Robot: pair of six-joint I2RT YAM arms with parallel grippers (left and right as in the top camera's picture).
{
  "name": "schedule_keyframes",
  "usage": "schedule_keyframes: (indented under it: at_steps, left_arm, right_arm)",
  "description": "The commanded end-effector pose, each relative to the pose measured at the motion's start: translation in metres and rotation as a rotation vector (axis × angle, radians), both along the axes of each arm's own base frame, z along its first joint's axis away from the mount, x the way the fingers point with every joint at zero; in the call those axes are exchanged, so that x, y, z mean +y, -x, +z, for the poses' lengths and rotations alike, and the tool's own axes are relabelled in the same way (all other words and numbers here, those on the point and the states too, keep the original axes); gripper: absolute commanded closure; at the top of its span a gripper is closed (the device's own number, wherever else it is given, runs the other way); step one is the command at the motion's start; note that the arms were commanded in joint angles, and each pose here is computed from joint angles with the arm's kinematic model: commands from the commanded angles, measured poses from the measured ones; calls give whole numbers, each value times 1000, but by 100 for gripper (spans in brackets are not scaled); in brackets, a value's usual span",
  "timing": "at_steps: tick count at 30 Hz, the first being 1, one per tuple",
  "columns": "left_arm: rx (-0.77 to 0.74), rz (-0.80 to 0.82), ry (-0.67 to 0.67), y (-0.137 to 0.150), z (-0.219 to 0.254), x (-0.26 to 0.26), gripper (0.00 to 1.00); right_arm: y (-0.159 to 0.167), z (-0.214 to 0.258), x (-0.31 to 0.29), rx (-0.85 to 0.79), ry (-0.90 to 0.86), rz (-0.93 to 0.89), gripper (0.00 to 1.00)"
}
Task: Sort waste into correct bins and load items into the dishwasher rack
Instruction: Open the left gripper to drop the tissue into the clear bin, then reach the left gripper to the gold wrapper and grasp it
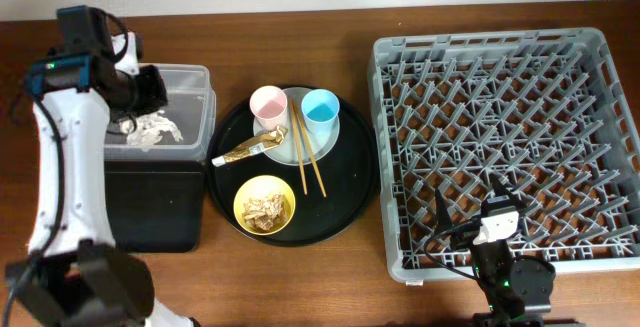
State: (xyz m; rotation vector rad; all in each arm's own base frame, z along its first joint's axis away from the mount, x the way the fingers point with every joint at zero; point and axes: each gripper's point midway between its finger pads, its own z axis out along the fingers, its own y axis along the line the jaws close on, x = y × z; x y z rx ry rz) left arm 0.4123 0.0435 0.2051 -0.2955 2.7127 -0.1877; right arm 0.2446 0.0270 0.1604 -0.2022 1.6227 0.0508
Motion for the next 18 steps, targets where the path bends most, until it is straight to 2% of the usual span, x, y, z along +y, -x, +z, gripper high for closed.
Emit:
schedule_keyframes:
  at_steps: [1, 4, 7, 8, 10, 11, 13, 15, 18]
  left_arm:
    - [128, -119, 151, 32, -6, -58, 100]
    - [240, -214, 100, 58, -18, -94, 100]
    - [291, -193, -32, 66, -37, -99, 96]
    - [291, -204, -75, 66, -44, -101, 91]
    - [277, -226, -170, 63, -58, -101, 66]
    - [255, -306, -239, 59, -65, -102, 61]
    - [200, -588, -318, 51, -77, -116, 59]
    - [141, -668, -344, 40, -82, -124, 56]
    - [35, -806, -370, 23, -93, -136, 44]
  right_arm:
    - [0, -2, 0, 4, -11, -2, 2]
    - [0, -2, 0, 4, -11, -2, 2]
    - [0, -2, 0, 4, -11, -2, 2]
    - [0, -2, 0, 4, -11, -2, 2]
    - [0, -2, 0, 4, -11, -2, 2]
    - [0, -2, 0, 4, -11, -2, 2]
    - [0, -2, 0, 4, -11, -2, 2]
    - [0, -2, 0, 4, -11, -2, 2]
    - [0, -2, 0, 4, -11, -2, 2]
